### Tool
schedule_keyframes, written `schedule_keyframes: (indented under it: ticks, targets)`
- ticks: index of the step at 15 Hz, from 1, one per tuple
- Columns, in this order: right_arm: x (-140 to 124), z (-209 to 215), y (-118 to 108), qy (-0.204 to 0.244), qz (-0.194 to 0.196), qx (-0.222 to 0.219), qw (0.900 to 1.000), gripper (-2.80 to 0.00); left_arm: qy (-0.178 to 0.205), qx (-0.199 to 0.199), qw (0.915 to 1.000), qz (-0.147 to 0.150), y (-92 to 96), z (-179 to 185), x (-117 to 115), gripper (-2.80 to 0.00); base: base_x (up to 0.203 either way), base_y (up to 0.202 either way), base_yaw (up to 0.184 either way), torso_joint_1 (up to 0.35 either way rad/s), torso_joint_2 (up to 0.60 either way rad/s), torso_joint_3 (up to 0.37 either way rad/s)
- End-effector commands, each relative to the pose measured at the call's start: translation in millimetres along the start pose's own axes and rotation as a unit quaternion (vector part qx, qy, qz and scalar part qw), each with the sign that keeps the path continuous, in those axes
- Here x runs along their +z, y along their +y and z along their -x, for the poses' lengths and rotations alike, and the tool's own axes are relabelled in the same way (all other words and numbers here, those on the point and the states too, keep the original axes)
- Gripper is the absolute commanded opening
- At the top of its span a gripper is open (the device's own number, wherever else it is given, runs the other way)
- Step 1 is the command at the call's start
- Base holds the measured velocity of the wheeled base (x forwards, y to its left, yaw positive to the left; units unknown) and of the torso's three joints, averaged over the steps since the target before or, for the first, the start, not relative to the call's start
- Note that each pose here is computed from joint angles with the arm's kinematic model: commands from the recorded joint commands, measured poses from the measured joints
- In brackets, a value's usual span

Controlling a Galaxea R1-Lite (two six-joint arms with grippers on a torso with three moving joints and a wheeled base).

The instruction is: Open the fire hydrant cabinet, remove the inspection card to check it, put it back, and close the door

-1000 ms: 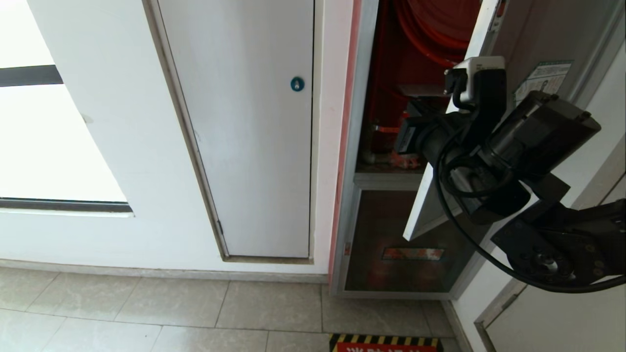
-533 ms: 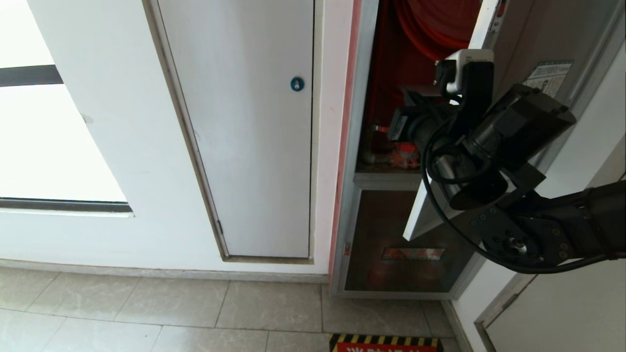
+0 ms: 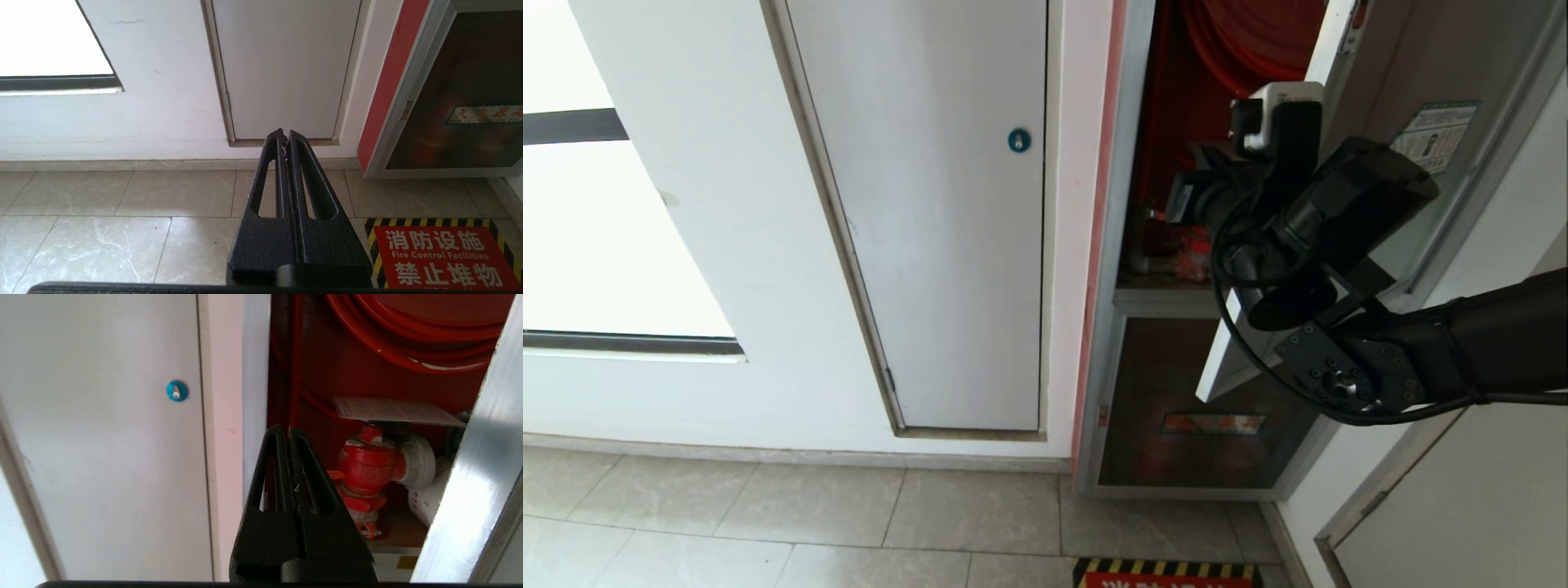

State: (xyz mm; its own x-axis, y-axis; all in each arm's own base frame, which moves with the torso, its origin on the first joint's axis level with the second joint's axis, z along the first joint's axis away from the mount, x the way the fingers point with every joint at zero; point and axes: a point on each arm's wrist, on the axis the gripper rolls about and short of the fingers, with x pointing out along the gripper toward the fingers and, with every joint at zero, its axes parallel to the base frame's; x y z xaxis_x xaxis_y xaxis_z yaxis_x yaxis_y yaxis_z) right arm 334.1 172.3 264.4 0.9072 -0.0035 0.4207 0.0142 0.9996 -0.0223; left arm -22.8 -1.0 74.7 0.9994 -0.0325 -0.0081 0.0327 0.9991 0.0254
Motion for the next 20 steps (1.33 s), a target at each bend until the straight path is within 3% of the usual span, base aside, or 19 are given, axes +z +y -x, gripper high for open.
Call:
schedule_keyframes:
  ticks: [1, 20]
  targets:
    - [-4, -4, -2, 0.001, 0.007, -0.011, 1.000, -2.80, 0.001, 0.000, 1.0000, 0.000, 0.0, 0, 0, -2.80, 0.000, 0.000, 0.000, 0.000, 0.00, 0.000]
    - [-15, -35, -28, -0.006, 0.023, -0.062, 0.998, -2.80, 0.001, 0.000, 1.0000, 0.000, 0.0, 0, 0, -2.80, 0.000, 0.000, 0.000, 0.000, 0.00, 0.000]
